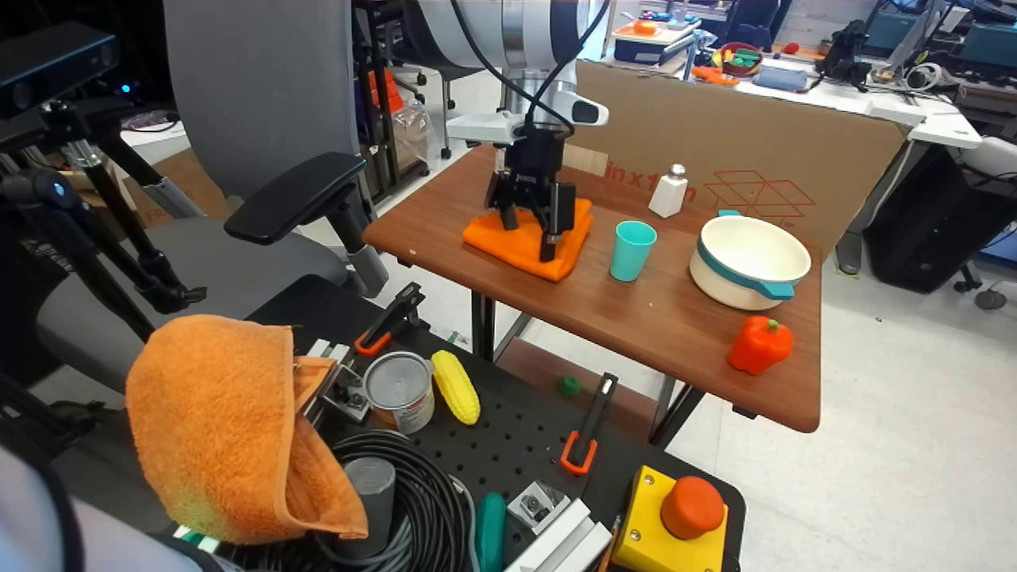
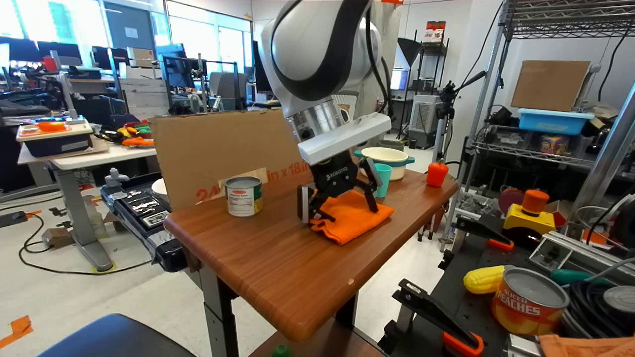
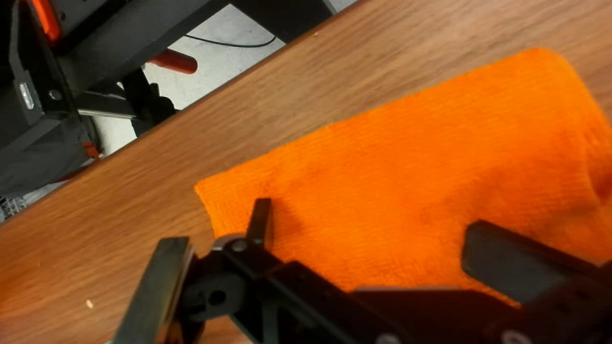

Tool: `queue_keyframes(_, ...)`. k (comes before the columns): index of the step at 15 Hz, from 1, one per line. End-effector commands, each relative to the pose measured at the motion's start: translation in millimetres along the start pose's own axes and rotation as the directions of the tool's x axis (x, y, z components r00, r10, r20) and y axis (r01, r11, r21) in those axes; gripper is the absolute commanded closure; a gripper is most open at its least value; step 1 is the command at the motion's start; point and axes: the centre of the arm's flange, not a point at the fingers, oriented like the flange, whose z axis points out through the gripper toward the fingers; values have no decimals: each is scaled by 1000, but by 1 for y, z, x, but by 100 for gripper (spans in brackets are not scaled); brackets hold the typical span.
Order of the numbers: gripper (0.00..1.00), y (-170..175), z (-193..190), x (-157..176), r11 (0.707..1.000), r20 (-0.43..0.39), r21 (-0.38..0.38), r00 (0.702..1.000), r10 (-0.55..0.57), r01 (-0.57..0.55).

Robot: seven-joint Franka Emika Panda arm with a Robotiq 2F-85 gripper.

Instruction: Slide the orange cloth to the right

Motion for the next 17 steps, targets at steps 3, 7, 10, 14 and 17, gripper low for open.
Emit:
queue_keyframes(3,0,0,-14,-7,999,-22,-19,999,-30,30)
queue_keyframes(7,0,18,-56,-45,992,-15,52,993,-116,117)
queue_keyframes(10,0,51,-93,-79,970,-40,124,978,-206,210)
queue_keyframes(14,0,39,-91,-67,976,-66,105,981,-185,191)
queue_keyframes(17,0,42,-88,-71,976,-59,103,980,-189,194)
